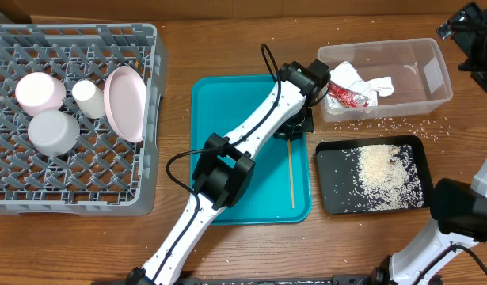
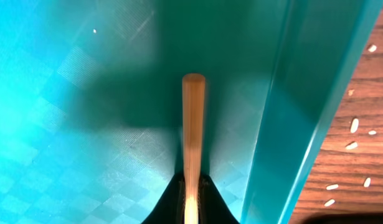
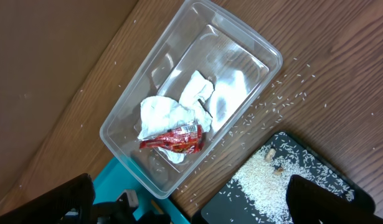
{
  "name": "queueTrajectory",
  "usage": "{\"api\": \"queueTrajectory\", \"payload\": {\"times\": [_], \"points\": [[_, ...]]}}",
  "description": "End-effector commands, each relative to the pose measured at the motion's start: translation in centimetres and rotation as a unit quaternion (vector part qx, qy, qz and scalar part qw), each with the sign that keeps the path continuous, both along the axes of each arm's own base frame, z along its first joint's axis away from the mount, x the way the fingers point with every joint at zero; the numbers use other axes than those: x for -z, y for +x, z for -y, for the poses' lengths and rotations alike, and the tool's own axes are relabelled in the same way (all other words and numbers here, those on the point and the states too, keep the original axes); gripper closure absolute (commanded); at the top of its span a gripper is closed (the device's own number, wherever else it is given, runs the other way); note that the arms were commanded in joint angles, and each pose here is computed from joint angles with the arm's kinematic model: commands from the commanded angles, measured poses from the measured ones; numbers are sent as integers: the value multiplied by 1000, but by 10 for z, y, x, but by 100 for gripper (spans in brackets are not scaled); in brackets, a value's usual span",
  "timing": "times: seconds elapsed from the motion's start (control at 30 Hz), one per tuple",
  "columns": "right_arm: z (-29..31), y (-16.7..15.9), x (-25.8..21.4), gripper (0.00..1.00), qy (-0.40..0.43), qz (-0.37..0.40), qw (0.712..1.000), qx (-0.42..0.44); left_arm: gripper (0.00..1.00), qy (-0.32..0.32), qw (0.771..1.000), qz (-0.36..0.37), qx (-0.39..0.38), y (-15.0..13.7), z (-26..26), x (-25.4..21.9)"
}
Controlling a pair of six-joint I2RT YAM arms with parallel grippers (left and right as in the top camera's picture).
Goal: Sort waste into correct bins and load items into the dishwasher
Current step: 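Carry the second chopstick with the left gripper into the rack and release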
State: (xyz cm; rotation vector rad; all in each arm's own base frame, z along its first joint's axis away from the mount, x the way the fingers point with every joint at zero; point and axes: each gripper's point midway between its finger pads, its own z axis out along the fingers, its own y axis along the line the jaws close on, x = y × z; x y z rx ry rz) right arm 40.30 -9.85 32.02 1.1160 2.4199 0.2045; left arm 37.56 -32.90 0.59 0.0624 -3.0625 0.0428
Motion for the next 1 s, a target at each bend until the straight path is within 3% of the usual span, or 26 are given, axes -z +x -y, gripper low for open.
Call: {"api": "queueTrajectory", "payload": {"times": [0.0, 0.27, 0.4, 0.47, 0.53, 0.7, 0.8, 0.97], "points": [[0, 0, -3, 0, 1, 6, 1000, -1, 96, 20, 999, -31, 8, -9, -11, 18], [0, 0, -3, 0, 1, 6, 1000, -1, 96, -17, 999, 14, 32, 31, -51, -61], [0, 0, -3, 0, 1, 6, 1000, -1, 96, -86, 983, 105, 123, 69, -74, -127], [0, 0, -3, 0, 1, 6, 1000, -1, 96, -62, 980, 162, 98, 89, -110, -162], [0, 0, -3, 0, 1, 6, 1000, -1, 96, 4, 972, 232, 46, 109, -176, -209], [0, 0, -3, 0, 1, 6, 1000, -1, 96, 142, 934, 321, -67, 112, -306, -287], [0, 0, -3, 0, 1, 6, 1000, -1, 96, 144, 918, 351, -118, 106, -359, -317], [0, 0, -3, 0, 1, 6, 1000, -1, 96, 148, 909, 373, -111, 101, -426, -339]]}}
